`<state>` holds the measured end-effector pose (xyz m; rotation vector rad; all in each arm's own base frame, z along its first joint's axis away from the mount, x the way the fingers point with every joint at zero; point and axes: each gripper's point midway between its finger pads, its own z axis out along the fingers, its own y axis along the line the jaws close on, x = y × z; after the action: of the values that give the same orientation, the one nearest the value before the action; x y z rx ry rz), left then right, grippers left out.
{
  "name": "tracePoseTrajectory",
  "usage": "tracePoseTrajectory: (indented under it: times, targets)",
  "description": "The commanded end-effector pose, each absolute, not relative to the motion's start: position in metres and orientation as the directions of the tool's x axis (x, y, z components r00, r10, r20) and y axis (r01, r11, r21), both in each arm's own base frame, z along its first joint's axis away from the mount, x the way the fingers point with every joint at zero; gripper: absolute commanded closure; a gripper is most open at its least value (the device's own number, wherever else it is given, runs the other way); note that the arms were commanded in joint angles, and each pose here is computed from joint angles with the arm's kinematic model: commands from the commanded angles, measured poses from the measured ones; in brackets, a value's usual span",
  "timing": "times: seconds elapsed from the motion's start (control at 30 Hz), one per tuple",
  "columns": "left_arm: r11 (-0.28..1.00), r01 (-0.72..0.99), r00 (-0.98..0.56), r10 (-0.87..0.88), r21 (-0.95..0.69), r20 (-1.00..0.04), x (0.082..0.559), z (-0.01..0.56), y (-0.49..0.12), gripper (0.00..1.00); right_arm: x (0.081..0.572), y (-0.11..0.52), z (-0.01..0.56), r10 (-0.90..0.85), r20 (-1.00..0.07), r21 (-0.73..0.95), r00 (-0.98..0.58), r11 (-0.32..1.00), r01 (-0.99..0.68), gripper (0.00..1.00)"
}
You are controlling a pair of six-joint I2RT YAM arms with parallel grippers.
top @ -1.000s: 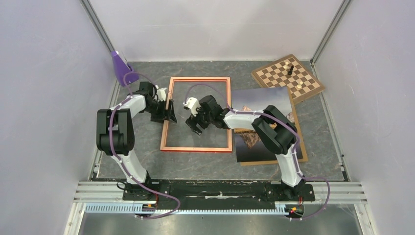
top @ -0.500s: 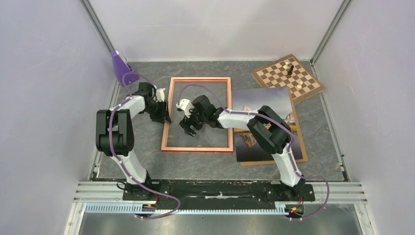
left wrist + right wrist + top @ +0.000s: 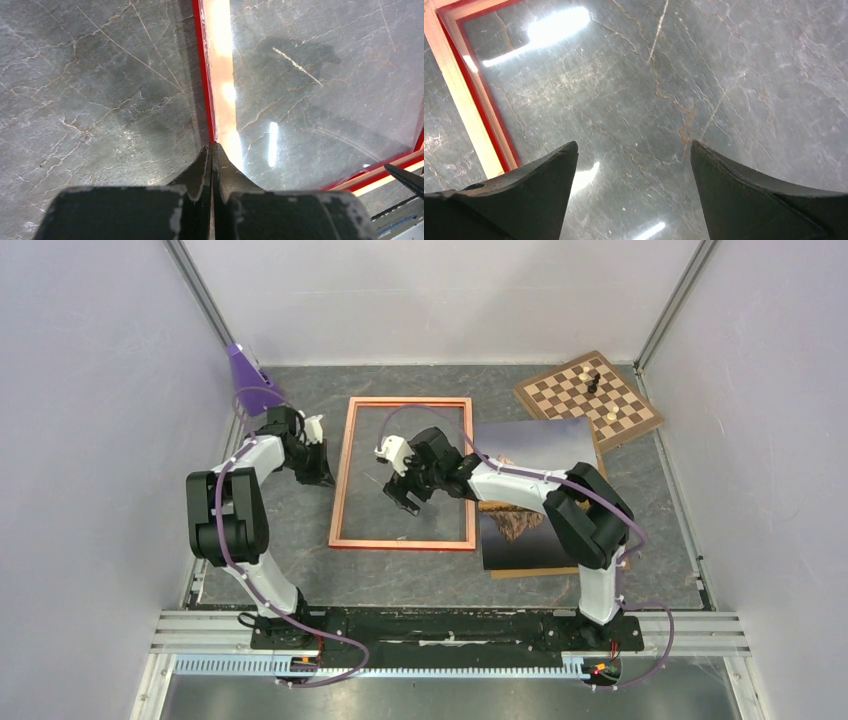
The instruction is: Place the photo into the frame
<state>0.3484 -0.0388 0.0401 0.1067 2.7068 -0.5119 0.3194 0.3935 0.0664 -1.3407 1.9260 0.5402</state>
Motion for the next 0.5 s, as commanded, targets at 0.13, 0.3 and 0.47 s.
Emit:
tracePoseTrajectory:
  times: [0.13,0.3,0.47]
  targets:
    - [0.920,0.188,-0.891,0.012,-0.343,-0.454,0.366,0.067,-0.036,0.98,0.322,0.377,0.085,-0.626,-0.763,-0.126,-0.159,0.385,-0.914,0.14]
    - [0.917,0.185,-0.885,0.000,-0.352,-0.465,0.368,0.079,-0.030,0.66,0.321,0.373,0.083,-0.627,-0.762,-0.129,-0.159,0.388,-0.913,0.13]
    - [0.886,0.206,-0.885,-0.012,-0.415,-0.465,0.370,0.083,-0.040,0.37,0.320,0.372,0.080,-0.627,-0.762,-0.125,-0.163,0.389,-0.913,0.14]
